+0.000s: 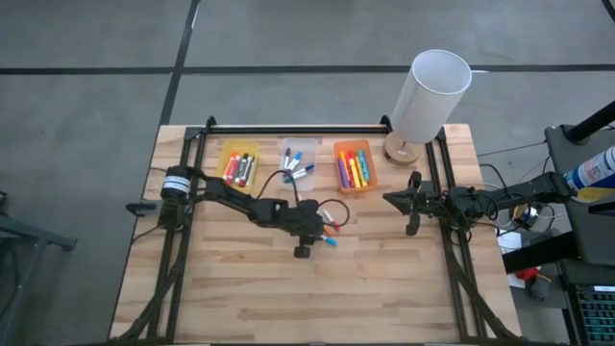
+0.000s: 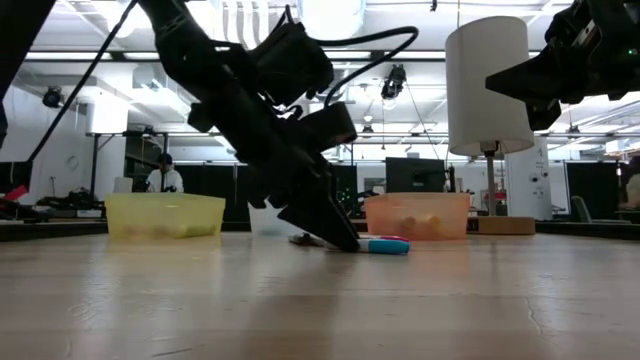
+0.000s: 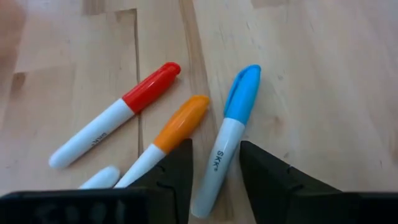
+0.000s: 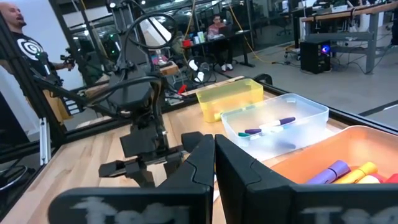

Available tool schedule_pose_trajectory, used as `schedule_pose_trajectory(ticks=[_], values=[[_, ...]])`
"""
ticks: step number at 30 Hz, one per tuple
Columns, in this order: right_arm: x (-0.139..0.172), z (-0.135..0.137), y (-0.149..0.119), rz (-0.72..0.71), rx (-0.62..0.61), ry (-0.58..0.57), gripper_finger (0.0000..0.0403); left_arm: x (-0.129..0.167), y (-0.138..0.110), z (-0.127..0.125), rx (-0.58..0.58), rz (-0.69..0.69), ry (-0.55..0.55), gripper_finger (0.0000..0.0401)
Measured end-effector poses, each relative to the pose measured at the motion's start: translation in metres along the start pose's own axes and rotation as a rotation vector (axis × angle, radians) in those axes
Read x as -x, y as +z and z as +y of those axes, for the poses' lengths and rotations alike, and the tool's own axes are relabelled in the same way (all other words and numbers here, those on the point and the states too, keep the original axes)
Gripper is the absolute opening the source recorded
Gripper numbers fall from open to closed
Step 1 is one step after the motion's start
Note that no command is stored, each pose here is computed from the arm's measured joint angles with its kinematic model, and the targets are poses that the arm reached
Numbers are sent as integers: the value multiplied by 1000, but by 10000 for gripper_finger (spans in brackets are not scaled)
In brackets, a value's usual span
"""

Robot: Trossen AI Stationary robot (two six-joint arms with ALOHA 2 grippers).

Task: Pick & Place Markers
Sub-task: Put the small light blue highlighter pen into the transparent bin

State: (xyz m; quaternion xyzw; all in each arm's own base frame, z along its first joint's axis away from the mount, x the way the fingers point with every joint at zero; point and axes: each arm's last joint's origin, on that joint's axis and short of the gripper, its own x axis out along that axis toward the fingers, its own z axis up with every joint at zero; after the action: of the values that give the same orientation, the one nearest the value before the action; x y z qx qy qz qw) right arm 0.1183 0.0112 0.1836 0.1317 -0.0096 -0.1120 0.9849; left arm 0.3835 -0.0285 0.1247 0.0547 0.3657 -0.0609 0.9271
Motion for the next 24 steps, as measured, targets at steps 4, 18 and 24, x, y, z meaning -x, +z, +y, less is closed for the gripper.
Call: schedule_pose_trajectory(ticks=[4, 18, 24], values=[[0, 0, 0, 0, 0, 0, 9, -2, 1, 0, 41, 10, -1, 110], [0, 0, 0, 0, 0, 0, 9, 9, 16, 0, 85, 2, -10, 30], [0, 0, 0, 0, 0, 0, 9, 44, 35, 4, 40, -2, 59, 27]])
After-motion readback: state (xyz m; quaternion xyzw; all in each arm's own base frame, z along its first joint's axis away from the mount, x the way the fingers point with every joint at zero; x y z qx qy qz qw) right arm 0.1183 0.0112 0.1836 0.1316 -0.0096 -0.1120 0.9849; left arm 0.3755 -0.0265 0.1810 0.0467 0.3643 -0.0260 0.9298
